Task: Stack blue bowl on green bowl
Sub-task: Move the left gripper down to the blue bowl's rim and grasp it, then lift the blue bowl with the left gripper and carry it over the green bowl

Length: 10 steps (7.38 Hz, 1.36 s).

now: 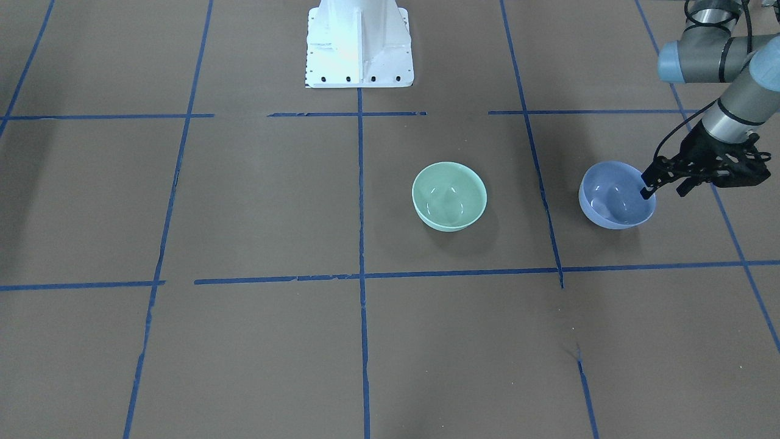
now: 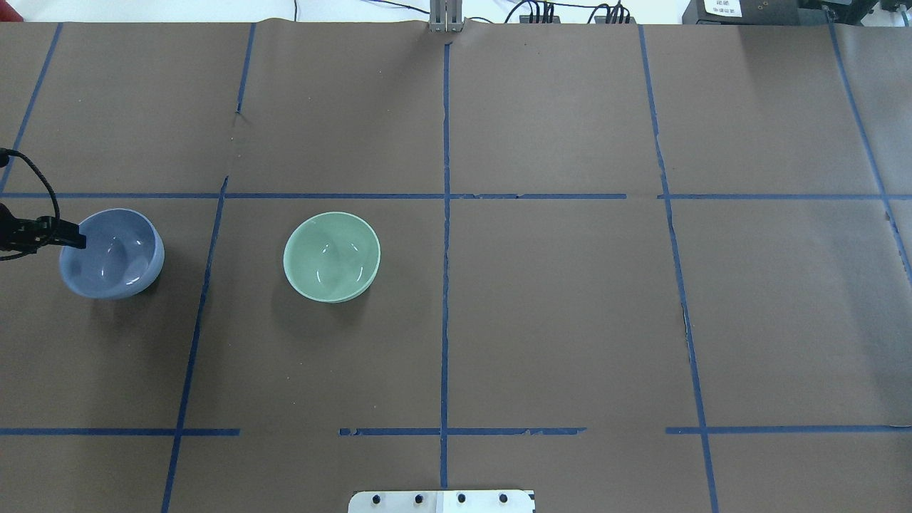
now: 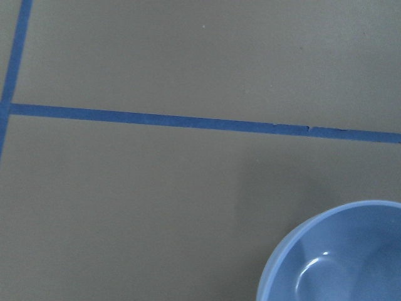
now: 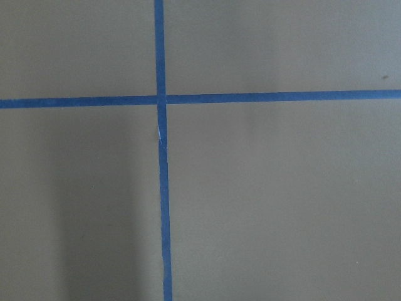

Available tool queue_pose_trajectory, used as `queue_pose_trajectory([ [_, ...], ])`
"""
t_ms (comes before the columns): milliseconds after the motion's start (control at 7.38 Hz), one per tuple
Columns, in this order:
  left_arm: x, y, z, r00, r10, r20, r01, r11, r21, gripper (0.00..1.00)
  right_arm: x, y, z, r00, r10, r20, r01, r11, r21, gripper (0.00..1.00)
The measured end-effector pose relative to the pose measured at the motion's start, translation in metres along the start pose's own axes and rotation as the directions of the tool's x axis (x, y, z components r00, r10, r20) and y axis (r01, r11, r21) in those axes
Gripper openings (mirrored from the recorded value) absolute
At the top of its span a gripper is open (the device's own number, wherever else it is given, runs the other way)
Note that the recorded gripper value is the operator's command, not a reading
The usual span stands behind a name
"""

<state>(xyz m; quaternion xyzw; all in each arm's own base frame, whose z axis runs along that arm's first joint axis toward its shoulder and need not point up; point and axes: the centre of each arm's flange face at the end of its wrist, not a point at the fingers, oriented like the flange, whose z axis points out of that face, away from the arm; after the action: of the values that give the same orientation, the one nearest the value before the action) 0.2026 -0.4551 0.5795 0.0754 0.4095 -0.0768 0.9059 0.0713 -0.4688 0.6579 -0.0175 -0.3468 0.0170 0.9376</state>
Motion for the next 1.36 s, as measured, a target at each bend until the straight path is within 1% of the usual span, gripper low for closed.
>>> queue_pose_trajectory([
  [136,0.004,0.001,0.006,1.000,-0.002,0.004,0.002,1.000,-0.003,0.00,0.000,0.000,0.000,1.000,0.000,0.000,0.000,1.000,0.000,1.00],
  [542,0.009,0.002,0.006,1.000,0.003,-0.001,-0.003,1.000,-0.011,0.00,0.000,0.000,0.000,1.000,0.001,0.000,-0.001,1.000,0.000,1.00],
  [814,0.014,0.001,0.000,1.000,0.008,-0.008,-0.008,1.000,-0.004,0.00,0.000,0.000,0.000,1.000,0.000,0.000,0.000,1.000,0.000,1.00],
  [949,0.028,0.000,-0.013,1.000,0.009,-0.017,-0.009,1.000,-0.004,0.00,0.000,0.000,0.000,1.000,0.000,0.000,0.000,1.000,0.000,1.00],
  [1085,0.050,-0.001,-0.033,1.000,-0.004,-0.021,0.004,1.000,-0.011,0.00,0.000,0.000,0.000,1.000,0.000,0.000,0.000,1.000,0.000,1.00],
  [1220,0.078,-0.003,-0.057,0.999,-0.042,-0.024,0.042,0.999,-0.015,0.00,0.000,0.000,0.000,1.000,0.001,0.000,-0.001,1.000,0.000,1.00],
  [1356,0.113,-0.010,-0.079,0.993,-0.109,-0.037,0.109,0.994,-0.013,0.00,0.000,0.000,0.000,1.000,0.001,0.000,-0.001,1.000,0.000,1.00],
])
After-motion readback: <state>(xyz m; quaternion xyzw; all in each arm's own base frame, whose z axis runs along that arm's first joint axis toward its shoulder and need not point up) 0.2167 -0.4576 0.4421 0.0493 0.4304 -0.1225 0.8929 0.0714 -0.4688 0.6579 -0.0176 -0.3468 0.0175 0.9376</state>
